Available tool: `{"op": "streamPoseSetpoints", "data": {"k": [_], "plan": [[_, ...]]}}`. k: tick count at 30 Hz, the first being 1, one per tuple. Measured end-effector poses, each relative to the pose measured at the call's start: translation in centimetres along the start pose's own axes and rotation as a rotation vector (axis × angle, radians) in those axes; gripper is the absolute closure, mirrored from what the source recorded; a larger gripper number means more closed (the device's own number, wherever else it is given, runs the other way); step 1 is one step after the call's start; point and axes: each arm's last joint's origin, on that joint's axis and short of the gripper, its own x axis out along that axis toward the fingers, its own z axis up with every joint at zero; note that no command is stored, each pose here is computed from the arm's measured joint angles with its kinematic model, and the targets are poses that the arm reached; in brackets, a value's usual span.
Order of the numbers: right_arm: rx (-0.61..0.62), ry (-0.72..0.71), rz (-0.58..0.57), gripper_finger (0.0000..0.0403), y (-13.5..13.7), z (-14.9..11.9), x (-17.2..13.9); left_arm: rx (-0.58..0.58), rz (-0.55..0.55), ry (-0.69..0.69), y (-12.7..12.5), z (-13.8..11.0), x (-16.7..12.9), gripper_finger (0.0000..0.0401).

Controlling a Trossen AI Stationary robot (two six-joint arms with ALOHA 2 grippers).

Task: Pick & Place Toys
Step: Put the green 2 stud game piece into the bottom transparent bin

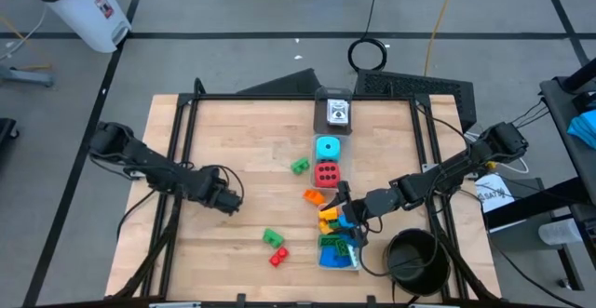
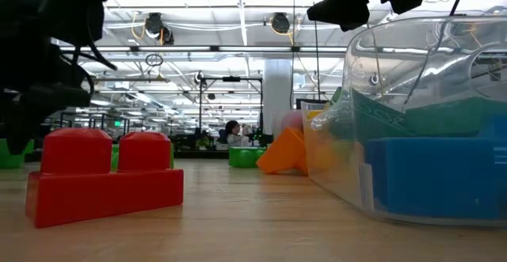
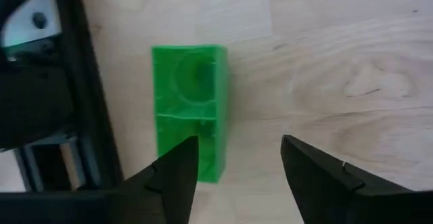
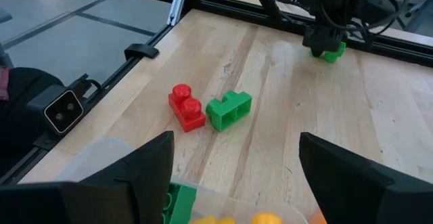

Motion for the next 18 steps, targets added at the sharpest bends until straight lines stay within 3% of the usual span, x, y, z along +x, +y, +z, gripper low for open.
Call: {"op": "streamPoseSetpoints", "data": {"k": [4,13,18], "plan": [[0.0,0.0,0.0,0.012,0.0,0.0,0.0,0.048,-0.069,0.018,-1.3,0.1,0.4,0.02],[0.0,0.0,0.0,0.012,0.0,0.0,0.0,0.267,-0.427,-0.041,-4.3,0.2,-0.9,0.0244],[0.0,0.001,0.0,0.012,0.0,0.0,0.0,0.351,-0.508,-0.072,-5.1,0.1,-1.8,0.0252]]}}
